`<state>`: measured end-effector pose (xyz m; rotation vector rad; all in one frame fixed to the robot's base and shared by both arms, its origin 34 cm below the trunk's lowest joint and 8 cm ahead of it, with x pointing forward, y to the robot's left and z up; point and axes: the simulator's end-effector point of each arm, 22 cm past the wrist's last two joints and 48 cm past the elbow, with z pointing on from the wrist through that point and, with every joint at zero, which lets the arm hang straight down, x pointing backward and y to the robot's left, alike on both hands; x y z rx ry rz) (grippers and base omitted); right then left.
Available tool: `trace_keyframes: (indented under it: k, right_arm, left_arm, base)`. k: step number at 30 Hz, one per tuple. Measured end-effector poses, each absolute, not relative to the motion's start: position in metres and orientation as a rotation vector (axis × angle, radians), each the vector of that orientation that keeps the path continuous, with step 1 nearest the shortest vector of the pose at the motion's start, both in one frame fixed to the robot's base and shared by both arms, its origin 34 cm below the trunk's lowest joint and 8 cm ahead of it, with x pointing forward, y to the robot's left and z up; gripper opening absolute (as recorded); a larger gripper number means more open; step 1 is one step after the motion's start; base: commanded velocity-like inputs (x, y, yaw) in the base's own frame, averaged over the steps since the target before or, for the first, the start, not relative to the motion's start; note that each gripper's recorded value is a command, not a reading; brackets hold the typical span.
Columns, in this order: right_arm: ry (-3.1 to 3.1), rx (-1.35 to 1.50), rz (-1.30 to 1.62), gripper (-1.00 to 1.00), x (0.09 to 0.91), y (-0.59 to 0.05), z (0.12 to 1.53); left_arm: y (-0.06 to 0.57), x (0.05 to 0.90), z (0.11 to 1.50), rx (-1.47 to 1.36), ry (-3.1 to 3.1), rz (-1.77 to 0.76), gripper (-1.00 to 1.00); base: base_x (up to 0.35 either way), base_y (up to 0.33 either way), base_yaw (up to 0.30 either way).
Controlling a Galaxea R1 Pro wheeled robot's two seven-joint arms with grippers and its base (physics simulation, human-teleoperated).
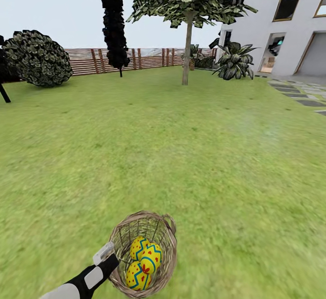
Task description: Take the three Easter eggs out of the wicker basket on the lawn in the garden, then place them on the lawn next to a single tree (choose any tree) so that all three eggs are next to the same tree and none are left in the basket.
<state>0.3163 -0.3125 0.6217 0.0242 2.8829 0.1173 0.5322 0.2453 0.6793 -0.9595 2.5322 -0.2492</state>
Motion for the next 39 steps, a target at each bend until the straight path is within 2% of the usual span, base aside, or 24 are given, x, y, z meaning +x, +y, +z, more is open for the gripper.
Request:
trace_keyframes:
  k: [39]
  right_arm:
    - [2.883, 0.024, 0.117, 1.0, 0.3163, -0.3127, 0.6217]
  left_arm:
    - [0.2444, 0.5322, 0.6793, -0.959, 2.532, -0.251, -1.0]
  base:
    - [0.341, 0.0, 0.0]
